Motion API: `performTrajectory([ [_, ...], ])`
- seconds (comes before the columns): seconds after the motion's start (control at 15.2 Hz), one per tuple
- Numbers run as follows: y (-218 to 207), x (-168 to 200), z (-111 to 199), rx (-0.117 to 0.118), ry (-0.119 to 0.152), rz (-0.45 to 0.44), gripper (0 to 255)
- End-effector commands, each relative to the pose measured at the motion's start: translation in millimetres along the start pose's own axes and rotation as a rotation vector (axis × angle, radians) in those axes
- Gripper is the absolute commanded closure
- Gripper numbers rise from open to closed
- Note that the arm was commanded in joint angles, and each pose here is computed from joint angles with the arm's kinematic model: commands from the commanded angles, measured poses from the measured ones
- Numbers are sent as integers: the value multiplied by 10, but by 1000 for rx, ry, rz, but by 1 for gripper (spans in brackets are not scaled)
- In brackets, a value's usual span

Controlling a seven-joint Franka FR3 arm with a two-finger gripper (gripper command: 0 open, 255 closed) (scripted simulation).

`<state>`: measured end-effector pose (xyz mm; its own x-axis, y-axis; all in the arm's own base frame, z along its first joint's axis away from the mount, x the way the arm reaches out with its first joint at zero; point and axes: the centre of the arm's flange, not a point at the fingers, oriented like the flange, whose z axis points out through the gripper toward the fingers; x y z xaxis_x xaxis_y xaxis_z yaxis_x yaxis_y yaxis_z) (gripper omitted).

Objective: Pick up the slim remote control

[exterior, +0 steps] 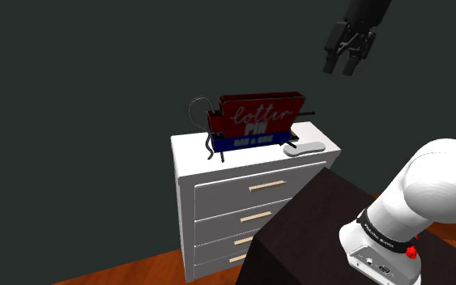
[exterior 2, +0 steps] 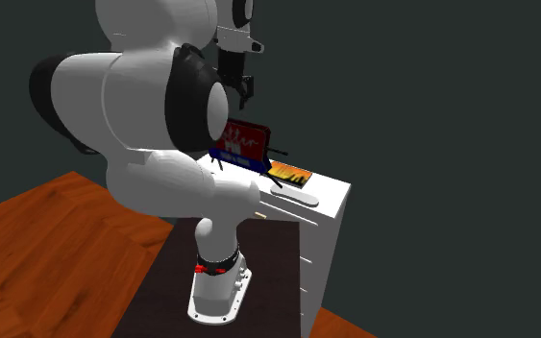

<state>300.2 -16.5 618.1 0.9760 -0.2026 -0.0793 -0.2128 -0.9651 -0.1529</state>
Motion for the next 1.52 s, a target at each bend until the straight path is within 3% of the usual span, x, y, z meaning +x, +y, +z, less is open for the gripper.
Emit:
performTrajectory([
  [0.0, 0, 0, 0, 0, 0, 0, 0],
  [0.73, 887, 54, 1078, -51, -12, -419, 0],
  [1.45, 1730, 464, 2114, -101, -23, -837, 0],
])
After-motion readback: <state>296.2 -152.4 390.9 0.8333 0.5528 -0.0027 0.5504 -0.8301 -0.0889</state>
